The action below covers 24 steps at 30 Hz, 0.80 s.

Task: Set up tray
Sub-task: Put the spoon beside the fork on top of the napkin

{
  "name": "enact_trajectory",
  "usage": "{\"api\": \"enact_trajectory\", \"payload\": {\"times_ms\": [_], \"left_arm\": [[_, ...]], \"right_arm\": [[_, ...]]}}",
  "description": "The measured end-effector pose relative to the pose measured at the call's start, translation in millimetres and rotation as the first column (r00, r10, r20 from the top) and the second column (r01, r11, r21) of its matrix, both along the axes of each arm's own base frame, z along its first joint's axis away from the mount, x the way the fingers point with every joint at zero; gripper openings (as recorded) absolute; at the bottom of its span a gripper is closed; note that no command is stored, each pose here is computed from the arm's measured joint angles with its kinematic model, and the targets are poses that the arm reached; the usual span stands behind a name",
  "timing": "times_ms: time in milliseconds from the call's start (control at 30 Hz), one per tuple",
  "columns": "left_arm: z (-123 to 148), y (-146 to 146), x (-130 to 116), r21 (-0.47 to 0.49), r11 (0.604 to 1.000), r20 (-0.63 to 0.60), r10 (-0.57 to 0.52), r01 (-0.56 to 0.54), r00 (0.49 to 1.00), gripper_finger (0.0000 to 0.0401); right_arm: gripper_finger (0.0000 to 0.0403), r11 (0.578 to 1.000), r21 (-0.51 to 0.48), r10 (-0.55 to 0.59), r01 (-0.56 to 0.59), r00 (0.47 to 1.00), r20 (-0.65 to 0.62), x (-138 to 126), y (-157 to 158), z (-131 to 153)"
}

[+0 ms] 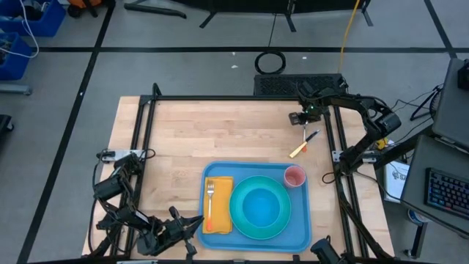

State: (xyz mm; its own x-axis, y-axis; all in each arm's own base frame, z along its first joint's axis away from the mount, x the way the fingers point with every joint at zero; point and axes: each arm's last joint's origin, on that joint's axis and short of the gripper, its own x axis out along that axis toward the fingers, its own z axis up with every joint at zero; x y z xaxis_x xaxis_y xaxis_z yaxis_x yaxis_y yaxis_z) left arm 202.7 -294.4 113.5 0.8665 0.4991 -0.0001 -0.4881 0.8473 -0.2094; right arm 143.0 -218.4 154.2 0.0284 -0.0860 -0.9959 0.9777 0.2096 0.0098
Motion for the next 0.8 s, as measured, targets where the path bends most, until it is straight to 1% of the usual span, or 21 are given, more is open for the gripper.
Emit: {"api": "enact_trajectory", "payload": {"times_ms": [100, 200, 333, 633, 800], "left_arm": [[0, 0, 0, -0.001, 1.0, 0.001, 0.0, 0.0, 1.0, 0.0037], [0, 0, 0, -0.001, 1.0, 0.001, 0.0, 0.0, 1.0, 0.0037], [0, 0, 0, -0.001, 1.0, 0.001, 0.0, 0.0, 1.0, 0.0037], [0, 0, 0, -0.008, 1.0, 0.005, -0.002, 0.002, 1.0, 0.0037], [0, 0, 0, -0.011, 1.0, 0.007, -0.003, 0.003, 1.0, 0.0037]], "right_arm": [[0.0155, 1.0, -0.001, -0.002, 0.002, 1.0, 0.003, 0, 0, 0], [0.0155, 1.0, 0.02, -0.008, 0.008, 1.0, 0.01, 0, 1, 0], [0.0155, 0.999, 0.036, -0.008, 0.007, 1.0, 0.008, -3, 6, -9], [0.0154, 1.0, 0.013, -0.024, 0.024, 1.0, -0.004, -3, 6, -10], [0.0139, 1.0, 0.007, -0.023, 0.023, 1.0, -0.003, -3, 6, -10]]}}
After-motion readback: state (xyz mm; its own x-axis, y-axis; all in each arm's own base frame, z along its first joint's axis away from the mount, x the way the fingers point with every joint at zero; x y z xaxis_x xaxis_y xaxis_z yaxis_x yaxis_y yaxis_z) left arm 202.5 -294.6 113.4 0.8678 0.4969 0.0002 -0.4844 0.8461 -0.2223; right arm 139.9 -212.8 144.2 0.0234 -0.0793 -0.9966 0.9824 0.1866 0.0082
